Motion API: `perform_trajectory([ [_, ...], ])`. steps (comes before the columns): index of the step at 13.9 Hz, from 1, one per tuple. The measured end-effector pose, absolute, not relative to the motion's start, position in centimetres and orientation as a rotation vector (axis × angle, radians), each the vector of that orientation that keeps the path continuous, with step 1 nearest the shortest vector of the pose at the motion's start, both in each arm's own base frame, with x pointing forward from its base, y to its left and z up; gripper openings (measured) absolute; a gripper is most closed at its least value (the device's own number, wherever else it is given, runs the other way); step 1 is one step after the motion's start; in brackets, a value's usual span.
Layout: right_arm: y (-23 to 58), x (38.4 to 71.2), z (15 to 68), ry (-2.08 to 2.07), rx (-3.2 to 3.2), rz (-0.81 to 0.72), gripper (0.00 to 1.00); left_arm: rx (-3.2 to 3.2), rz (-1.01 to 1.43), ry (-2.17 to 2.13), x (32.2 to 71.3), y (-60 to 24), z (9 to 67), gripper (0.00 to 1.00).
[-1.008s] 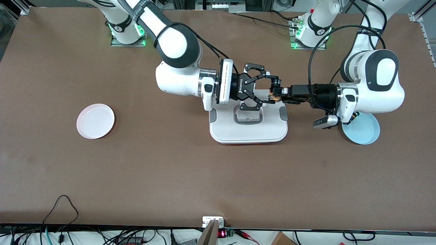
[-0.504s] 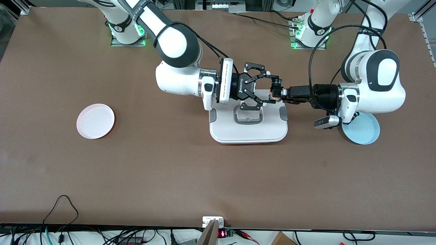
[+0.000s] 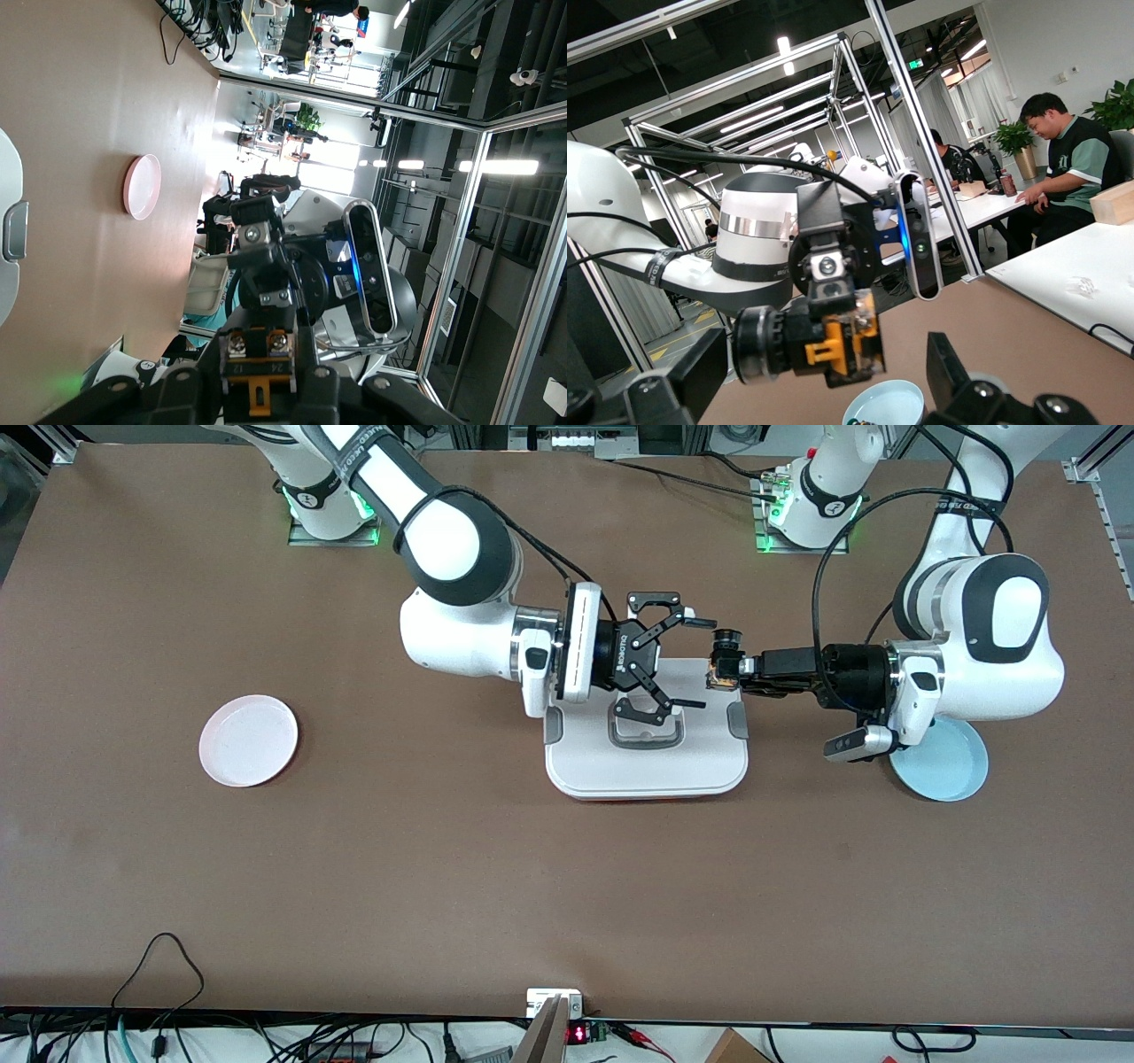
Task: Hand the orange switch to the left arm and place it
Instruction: 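Carry the switch to the blue plate while the right gripper withdraws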
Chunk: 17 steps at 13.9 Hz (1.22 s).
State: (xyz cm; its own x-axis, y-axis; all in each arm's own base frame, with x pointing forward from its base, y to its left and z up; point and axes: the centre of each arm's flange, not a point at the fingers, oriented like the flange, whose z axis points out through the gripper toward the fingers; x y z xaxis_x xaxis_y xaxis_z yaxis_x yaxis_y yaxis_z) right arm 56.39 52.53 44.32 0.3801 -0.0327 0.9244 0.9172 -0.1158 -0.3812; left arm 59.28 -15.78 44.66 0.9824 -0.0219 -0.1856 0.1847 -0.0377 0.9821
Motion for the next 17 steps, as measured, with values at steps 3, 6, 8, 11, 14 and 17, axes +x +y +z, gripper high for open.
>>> perform_trajectory([
  [3, 50.2, 58.5, 44.9, -0.823, -1.429, -1.009, 1.00, 1.676, -0.164, 0.083, 59.3, -15.2, 44.6, 0.34],
  [6, 45.3, 62.2, 46.0, -0.857, -1.330, -1.010, 1.00, 1.928, -0.150, -0.092, 60.0, -12.6, 46.6, 0.34],
  [8, 41.1, 64.5, 46.5, -0.902, -1.257, -0.988, 1.00, 2.078, -0.172, -0.200, 60.1, -10.9, 47.5, 0.34],
  [11, 33.6, 66.8, 46.7, -1.031, -1.174, -0.899, 1.00, 2.336, -0.254, -0.381, 59.7, -8.2, 46.4, 0.34],
  [14, 24.5, 67.7, 46.4, -1.135, -1.103, -0.779, 1.00, 2.549, -0.363, -0.629, 59.3, -6.0, 43.8, 0.34],
  [17, 16.3, 67.2, 46.5, -1.185, -1.033, -0.690, 1.00, 2.726, -0.530, -0.925, 58.7, -7.2, 42.4, 0.34],
])
